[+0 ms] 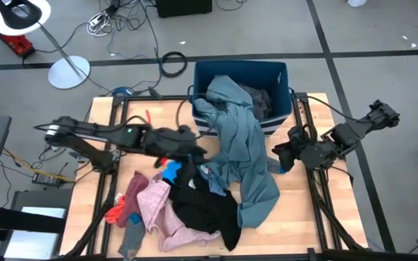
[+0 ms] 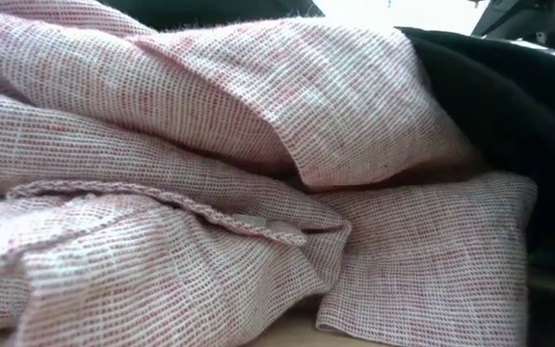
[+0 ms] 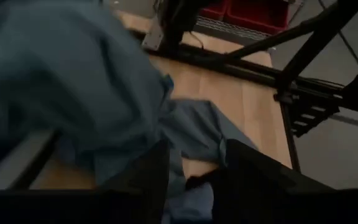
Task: Sort clothes
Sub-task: Put the gray pants into the blue bin
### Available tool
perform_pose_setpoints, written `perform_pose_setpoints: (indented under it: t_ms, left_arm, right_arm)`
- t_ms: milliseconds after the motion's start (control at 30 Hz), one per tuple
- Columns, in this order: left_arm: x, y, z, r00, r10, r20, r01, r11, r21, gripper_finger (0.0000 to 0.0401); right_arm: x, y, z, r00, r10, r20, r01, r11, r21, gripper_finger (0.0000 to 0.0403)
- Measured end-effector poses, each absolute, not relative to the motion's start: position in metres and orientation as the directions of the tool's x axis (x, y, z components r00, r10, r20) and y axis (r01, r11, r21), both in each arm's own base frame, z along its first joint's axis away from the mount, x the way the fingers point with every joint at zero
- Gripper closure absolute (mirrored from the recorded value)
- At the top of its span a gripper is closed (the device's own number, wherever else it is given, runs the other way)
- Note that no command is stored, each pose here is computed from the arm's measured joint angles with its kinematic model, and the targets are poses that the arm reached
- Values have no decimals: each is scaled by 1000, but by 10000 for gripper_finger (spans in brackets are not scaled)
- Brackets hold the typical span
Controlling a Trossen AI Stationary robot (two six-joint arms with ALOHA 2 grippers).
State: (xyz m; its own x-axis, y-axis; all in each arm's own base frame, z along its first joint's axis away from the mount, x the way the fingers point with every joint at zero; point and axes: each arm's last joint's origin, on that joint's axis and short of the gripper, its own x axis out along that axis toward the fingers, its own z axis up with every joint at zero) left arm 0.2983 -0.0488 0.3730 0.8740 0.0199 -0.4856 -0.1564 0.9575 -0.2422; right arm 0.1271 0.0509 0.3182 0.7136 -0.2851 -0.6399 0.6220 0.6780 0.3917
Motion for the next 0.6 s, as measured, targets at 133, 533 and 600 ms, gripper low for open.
perform_pose_setpoints:
  t_ms: [133, 533, 600]
  left_arm:
    - [268, -47, 346, 913, 6, -409, -156, 929, -336, 238]
    - [219, -44, 310, 967, -48, -251, -91, 853, -514, 238]
    - [219, -44, 307, 962, -47, -269, -103, 850, -517, 238]
  right_arm:
    - [128, 51, 318, 710, -281, -645, 606, 710, 359, 298]
    - [133, 49, 315, 683, -309, -662, 623, 719, 307, 214]
    - [139, 48, 311, 662, -331, -673, 627, 736, 255, 183]
